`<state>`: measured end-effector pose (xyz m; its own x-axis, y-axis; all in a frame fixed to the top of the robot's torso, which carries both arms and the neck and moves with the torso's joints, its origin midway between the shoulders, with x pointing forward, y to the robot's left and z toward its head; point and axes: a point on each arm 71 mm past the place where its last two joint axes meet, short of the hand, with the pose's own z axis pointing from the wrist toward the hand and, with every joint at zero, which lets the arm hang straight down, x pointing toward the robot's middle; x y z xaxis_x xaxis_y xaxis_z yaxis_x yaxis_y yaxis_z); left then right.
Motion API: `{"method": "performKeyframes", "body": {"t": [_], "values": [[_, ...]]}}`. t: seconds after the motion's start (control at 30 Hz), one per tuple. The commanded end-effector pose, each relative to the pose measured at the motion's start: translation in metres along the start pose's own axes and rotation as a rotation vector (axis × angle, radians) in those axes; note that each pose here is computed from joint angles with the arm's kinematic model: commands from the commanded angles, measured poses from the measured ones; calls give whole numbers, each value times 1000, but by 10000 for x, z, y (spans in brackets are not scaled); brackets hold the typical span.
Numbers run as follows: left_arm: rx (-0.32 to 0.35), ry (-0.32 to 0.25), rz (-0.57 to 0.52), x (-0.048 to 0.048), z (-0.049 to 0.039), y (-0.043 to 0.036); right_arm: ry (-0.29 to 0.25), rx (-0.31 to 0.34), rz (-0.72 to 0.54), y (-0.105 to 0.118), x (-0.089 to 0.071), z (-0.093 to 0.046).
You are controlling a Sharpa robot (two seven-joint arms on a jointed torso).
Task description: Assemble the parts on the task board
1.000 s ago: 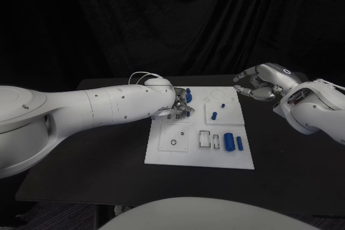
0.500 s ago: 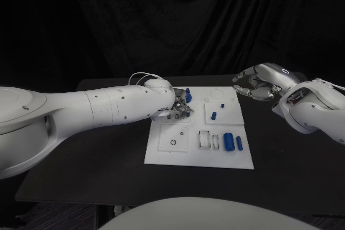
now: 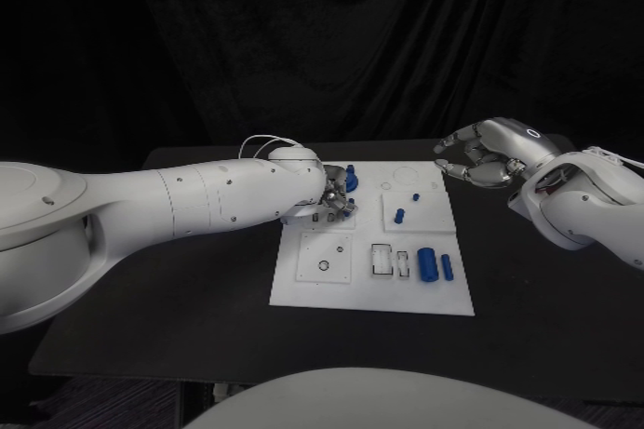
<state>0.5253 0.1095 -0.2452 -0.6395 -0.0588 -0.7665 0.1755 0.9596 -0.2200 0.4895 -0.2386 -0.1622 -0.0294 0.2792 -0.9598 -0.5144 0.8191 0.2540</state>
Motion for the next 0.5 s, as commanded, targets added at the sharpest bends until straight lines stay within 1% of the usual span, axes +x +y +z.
{"method": "performKeyframes", "body": {"t": [0.03,0.5], "values": [[21,17,9,28,-1,-18,2,17,-1,-12,10,-1],[39,6,1,21,-10,0,9,22,0,-16,13,-6]]}}
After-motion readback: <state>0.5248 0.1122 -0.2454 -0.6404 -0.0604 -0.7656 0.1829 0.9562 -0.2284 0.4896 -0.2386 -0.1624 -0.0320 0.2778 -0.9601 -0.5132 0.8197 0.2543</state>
